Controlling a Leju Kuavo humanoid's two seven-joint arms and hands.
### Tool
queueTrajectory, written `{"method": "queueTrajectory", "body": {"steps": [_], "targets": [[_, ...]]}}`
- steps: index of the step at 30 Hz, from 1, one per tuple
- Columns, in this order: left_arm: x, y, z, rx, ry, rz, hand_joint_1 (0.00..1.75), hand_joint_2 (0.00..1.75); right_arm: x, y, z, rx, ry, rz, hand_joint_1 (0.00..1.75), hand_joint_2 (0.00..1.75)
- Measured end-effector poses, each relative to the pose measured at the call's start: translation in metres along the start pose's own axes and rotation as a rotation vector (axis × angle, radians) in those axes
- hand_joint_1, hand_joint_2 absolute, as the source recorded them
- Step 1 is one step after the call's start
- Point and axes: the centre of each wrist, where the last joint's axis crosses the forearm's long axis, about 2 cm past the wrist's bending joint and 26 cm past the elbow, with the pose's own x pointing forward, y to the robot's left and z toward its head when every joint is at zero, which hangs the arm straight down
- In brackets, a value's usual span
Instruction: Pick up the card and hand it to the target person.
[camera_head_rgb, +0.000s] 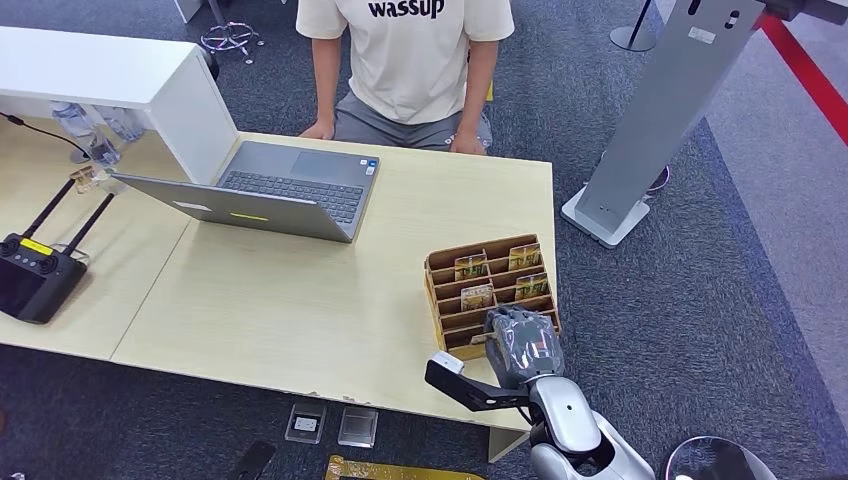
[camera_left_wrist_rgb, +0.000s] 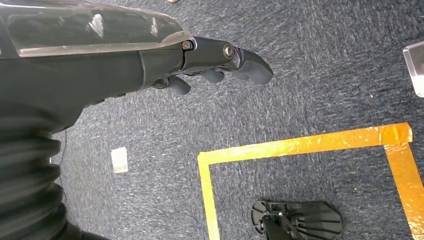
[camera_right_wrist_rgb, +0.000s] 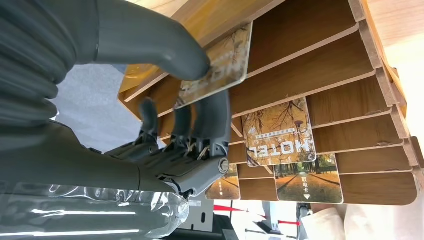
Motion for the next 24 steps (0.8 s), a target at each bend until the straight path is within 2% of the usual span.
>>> {"method": "queueTrajectory", "body": {"steps": [6,10,11,15,24], "targets": [[0.0,-0.0001,0.0,0.0,0.0,0.0,0.0,1.75,0.0005,-0.0005,-0.0006,-0.004,-0.004,-0.003,1.39,1.75],[0.0,-0.0002,0.0,-0.007,0.0,0.001,0.0,0.0,0.0003,-0.0005,-0.0009,-0.004,-0.005,-0.003,1.43,1.75],[0.0,-0.0005,0.0,-0.017,0.001,0.003,0.0,0.0,0.0003,-0.0005,-0.0009,-0.004,-0.005,-0.003,1.44,1.75],[-0.0003,-0.0017,0.0001,-0.085,-0.021,0.014,0.0,1.75,0.0001,-0.0006,-0.001,-0.003,-0.004,-0.005,1.43,1.75],[-0.0011,0.0001,-0.0002,-0.106,-0.014,0.034,0.0,1.75,-0.0006,-0.0016,-0.0018,0.003,-0.001,-0.019,1.43,1.75]]}}
